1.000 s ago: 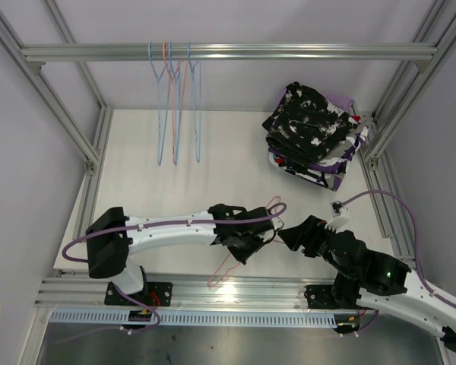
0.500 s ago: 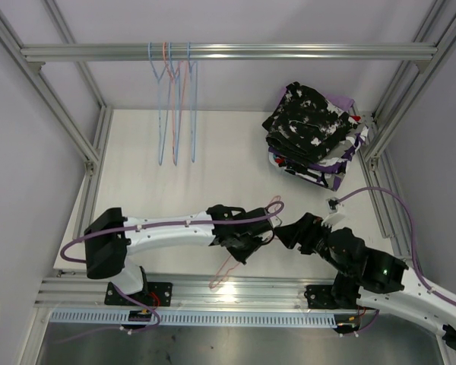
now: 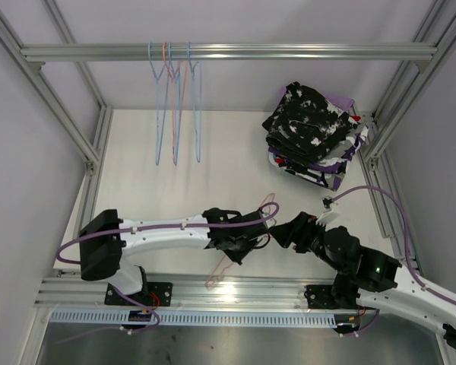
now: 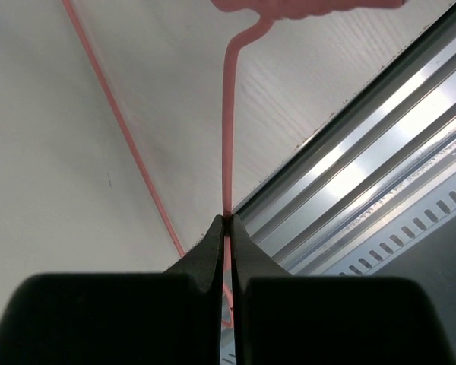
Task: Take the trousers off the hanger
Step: Pick up the hanger at the center of the board.
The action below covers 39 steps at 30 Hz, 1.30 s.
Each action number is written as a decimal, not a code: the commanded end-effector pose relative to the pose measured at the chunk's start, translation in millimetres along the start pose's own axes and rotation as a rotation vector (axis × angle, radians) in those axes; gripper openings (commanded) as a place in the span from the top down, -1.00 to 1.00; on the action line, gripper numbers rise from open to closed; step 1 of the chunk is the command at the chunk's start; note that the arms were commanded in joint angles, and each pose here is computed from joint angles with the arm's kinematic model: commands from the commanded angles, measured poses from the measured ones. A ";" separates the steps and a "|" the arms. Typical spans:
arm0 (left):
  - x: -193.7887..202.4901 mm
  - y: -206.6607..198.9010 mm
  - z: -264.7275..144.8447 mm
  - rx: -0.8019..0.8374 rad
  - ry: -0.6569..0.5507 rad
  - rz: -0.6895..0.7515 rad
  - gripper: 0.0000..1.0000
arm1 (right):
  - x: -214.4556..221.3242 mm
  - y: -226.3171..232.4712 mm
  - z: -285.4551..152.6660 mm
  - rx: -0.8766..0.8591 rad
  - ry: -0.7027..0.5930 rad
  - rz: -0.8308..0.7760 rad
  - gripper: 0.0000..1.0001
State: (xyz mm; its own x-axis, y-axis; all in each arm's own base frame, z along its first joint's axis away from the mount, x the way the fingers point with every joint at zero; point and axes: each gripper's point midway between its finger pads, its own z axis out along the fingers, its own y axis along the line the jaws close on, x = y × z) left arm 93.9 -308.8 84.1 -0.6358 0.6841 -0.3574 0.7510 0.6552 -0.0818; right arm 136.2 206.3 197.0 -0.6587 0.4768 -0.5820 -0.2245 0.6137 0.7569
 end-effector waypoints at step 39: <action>-10.6 23.0 -25.5 -0.119 -0.178 -0.052 0.99 | -19.8 58.5 9.3 -0.215 -0.062 0.086 0.17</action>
State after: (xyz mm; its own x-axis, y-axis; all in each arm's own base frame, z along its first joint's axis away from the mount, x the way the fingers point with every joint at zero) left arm 107.8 -288.9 93.7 -0.6396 0.6293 -0.4414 0.7007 0.7134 0.0018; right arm 138.4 239.9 223.9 -0.6701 0.4986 -0.5499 -0.3093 0.4859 0.8174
